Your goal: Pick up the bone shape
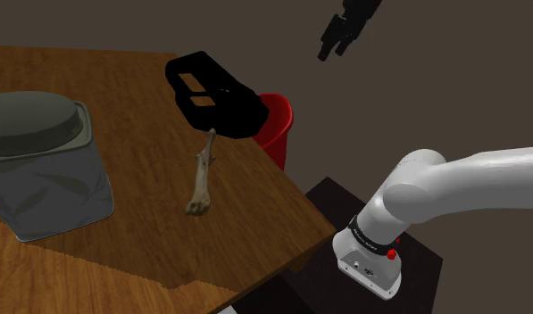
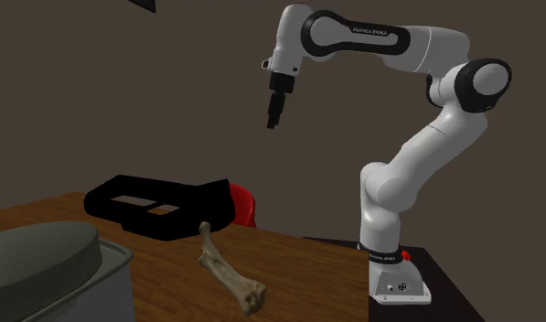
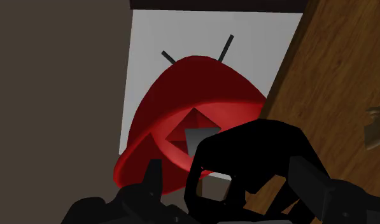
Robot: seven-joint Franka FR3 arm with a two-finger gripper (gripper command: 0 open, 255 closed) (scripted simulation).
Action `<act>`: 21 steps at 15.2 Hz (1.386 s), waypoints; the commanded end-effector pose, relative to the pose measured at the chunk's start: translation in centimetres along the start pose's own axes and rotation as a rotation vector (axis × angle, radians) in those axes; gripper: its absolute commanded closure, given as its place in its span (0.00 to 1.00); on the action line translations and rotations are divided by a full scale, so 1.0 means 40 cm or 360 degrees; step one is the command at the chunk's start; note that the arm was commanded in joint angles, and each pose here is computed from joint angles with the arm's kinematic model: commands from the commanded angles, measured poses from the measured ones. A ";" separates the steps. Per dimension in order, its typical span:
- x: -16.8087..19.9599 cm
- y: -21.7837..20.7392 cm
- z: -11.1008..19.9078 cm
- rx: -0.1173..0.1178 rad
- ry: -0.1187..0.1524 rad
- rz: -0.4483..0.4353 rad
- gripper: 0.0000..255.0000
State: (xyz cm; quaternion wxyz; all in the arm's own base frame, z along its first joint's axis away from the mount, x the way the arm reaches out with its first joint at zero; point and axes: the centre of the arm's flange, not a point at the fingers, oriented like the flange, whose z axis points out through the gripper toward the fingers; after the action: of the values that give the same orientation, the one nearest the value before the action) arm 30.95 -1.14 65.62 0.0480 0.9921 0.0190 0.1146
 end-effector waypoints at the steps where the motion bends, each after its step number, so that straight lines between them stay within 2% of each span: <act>1: 0.000 0.000 0.000 0.0000 0.0000 0.0000 0.00; 11: -0.077 -0.281 0.150 0.0013 0.0009 0.0349 0.00; 21: -0.091 -0.573 0.297 0.0025 0.0017 0.0698 0.00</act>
State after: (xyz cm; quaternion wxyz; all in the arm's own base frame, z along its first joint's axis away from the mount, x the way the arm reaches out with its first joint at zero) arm 29.76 19.18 51.71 0.0166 0.9746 -0.1837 0.1269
